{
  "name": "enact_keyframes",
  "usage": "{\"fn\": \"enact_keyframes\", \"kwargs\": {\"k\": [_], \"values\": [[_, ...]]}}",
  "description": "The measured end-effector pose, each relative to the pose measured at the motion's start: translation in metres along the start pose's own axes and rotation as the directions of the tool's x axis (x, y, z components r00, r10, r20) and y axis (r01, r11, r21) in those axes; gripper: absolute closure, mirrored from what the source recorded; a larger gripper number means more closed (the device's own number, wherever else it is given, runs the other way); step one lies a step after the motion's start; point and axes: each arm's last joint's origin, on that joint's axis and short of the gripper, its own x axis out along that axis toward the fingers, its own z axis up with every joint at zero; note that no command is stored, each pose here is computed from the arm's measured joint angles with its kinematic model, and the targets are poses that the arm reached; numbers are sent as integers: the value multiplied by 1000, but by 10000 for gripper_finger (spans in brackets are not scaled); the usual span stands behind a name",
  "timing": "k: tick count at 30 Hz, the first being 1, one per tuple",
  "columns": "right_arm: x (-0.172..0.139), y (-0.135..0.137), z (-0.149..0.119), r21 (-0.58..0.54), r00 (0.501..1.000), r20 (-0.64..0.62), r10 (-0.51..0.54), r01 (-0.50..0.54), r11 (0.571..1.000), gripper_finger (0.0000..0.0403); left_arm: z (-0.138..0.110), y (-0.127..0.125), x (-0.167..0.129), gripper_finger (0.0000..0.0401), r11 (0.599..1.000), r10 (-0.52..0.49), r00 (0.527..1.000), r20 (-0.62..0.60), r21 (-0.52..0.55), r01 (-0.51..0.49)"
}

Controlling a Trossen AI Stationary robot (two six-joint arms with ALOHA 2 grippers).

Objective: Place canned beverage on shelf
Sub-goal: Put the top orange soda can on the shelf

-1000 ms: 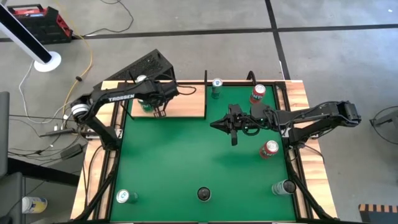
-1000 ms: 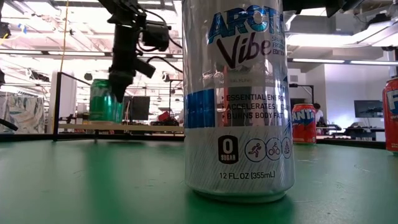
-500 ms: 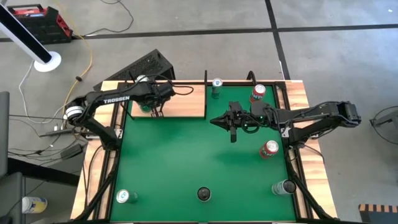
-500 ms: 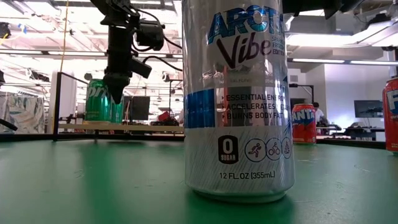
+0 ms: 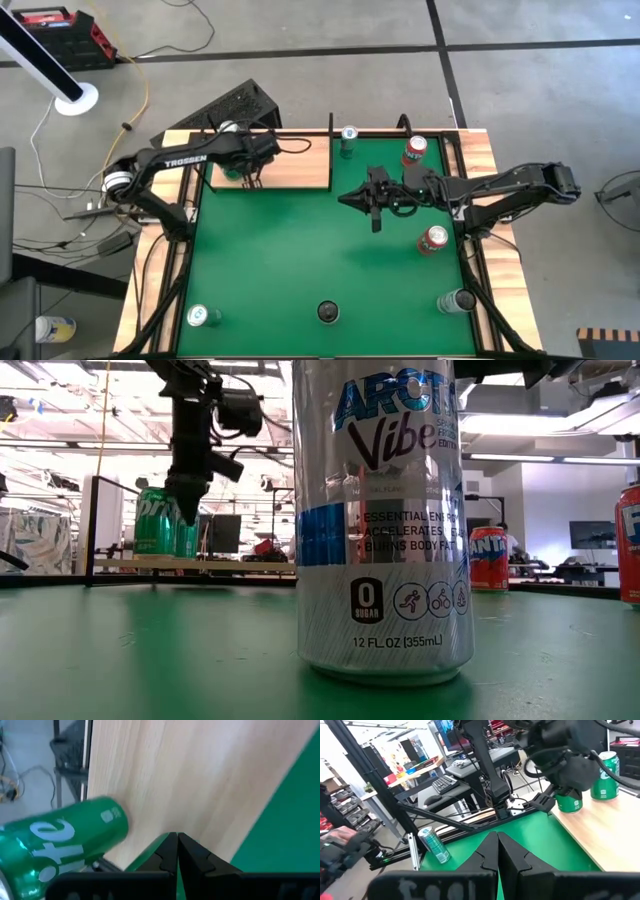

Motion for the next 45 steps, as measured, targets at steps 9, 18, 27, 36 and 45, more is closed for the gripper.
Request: {"fn": "enact_keyframes", "kwargs": {"k": [9,18,27,36,45], "values": [[-1,-11,4,2,999,14,-41,41,999,378,1,8,-69,401,985,-120,901,417,-61,159],[-4,-20,36,-11,960,-191,-203,205,979,378,-22,10,-139,401,898,-346,509,788,121,424],[-51,-51,75,-33,688,-518,-509,578,815,378,-39,-11,-118,401,857,-349,424,836,102,504],[-73,-26,49,156,467,-833,-295,711,685,378,-45,-26,-111,401,805,-389,334,858,140,577],[-96,38,15,54,188,-952,-240,878,476,376,-43,-25,-115,401,844,-372,300,879,185,504]]}}
